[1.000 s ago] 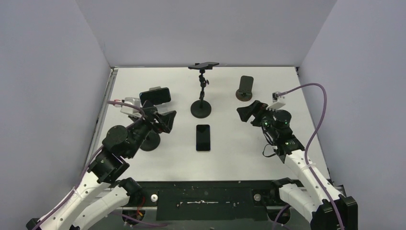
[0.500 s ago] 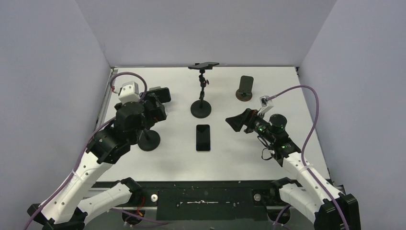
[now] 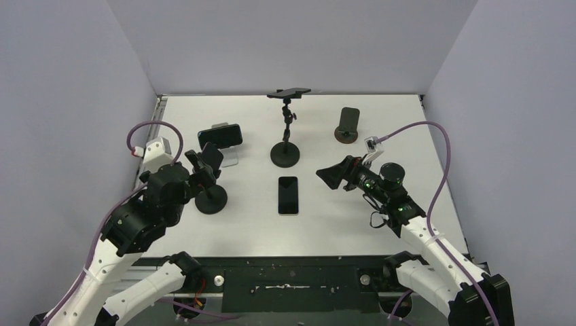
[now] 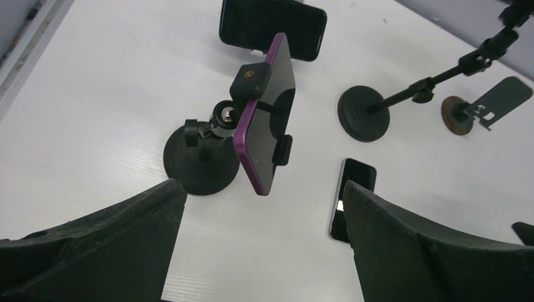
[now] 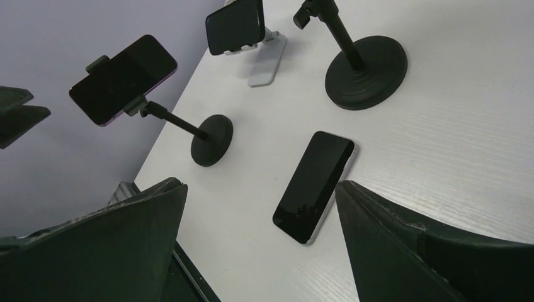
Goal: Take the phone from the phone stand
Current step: Move the phone stand with the phone to the center of the board.
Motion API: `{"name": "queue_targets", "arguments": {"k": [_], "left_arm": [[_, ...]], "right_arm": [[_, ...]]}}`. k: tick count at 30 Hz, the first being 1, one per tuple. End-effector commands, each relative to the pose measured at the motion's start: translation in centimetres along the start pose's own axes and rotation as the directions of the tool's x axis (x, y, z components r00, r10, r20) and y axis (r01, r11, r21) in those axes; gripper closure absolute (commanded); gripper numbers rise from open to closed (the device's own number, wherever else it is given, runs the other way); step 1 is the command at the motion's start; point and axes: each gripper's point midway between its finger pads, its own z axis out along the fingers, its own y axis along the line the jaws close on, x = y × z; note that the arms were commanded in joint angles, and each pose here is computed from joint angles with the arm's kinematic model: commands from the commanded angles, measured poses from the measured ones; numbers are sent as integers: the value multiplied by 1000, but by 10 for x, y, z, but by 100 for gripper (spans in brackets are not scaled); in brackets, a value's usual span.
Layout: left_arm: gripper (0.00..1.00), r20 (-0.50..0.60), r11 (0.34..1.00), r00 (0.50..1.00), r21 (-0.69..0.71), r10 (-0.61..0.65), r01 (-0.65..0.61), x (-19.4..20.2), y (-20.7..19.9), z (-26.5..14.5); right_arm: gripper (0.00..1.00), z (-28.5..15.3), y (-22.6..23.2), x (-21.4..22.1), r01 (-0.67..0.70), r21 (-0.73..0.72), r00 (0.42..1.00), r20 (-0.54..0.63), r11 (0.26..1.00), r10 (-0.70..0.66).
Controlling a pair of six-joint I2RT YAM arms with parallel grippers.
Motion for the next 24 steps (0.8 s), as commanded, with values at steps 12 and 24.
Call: {"name": "queue_targets", "arguments": {"k": [12,24], "left_arm": [[33,-14,999,999,1,-45,45,35,2,27],[62,52,990,989,28,-142,140,33,4,34]], "right_arm": [[9,-2,31,-23,37,-61,996,81,997,-32],[9,-2,34,-19,43,-55,997,65,998,-39]]}}
